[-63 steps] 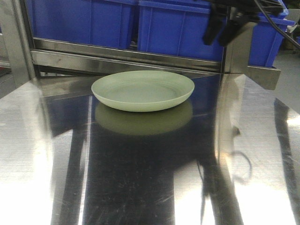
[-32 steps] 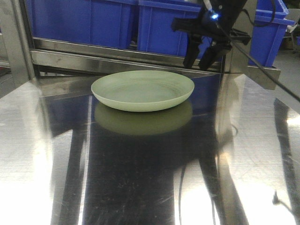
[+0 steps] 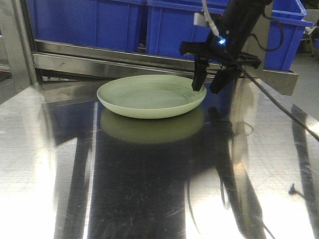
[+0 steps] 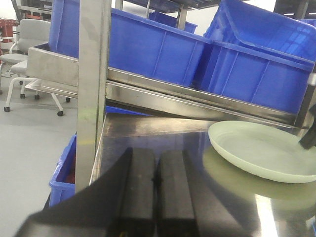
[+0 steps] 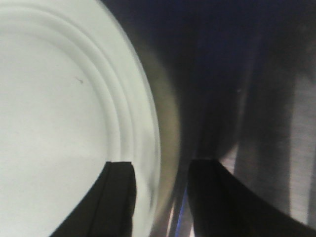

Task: Place green plate on second shelf with right arm
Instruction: 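Lower the right gripper onto the green plate's rim and close it, then lift the green plate up off the table with the right gripper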

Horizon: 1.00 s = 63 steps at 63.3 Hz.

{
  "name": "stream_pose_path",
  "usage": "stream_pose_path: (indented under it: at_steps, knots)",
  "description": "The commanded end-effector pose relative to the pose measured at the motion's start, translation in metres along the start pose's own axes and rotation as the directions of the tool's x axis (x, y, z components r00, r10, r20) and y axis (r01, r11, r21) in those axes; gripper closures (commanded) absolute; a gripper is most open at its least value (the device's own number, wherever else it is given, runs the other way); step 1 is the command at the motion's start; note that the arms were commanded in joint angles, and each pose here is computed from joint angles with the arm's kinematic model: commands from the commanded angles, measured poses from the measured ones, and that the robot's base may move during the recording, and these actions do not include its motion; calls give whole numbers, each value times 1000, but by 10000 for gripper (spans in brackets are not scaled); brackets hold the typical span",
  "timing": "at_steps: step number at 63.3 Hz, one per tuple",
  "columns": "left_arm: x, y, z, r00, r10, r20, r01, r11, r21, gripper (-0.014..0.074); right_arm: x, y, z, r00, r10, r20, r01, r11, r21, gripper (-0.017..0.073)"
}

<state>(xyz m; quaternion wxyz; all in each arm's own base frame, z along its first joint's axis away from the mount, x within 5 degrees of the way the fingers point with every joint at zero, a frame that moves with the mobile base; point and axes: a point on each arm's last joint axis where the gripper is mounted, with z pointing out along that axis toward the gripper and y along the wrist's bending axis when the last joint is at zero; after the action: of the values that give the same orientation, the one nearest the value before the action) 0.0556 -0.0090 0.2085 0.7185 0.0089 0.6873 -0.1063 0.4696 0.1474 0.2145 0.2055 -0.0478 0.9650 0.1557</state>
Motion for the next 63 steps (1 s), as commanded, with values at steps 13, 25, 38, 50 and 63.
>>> stream_pose_path:
  at_steps: [13,25,38,50,63]
  knots:
    - [5,1,-1,998,-12,63,12,1000,11,463,-18,14,-34,990,46,133,-36,996,-83,367]
    - [5,1,-1,998,-12,63,12,1000,11,463,-15,15,-34,993,52,104,-43,995,-91,506]
    - [5,1,-1,998,-12,63,12,1000,11,463,-13,21,-58,996,30,84,-22,995,-102,511]
    - [5,1,-1,998,-12,63,12,1000,11,463,-16,32,-121,980,-24,197,41,996,-82,511]
    - [5,1,-1,998,-12,63,12,1000,11,463,-3,46,-201,955,-69,289,95,992,-78,511]
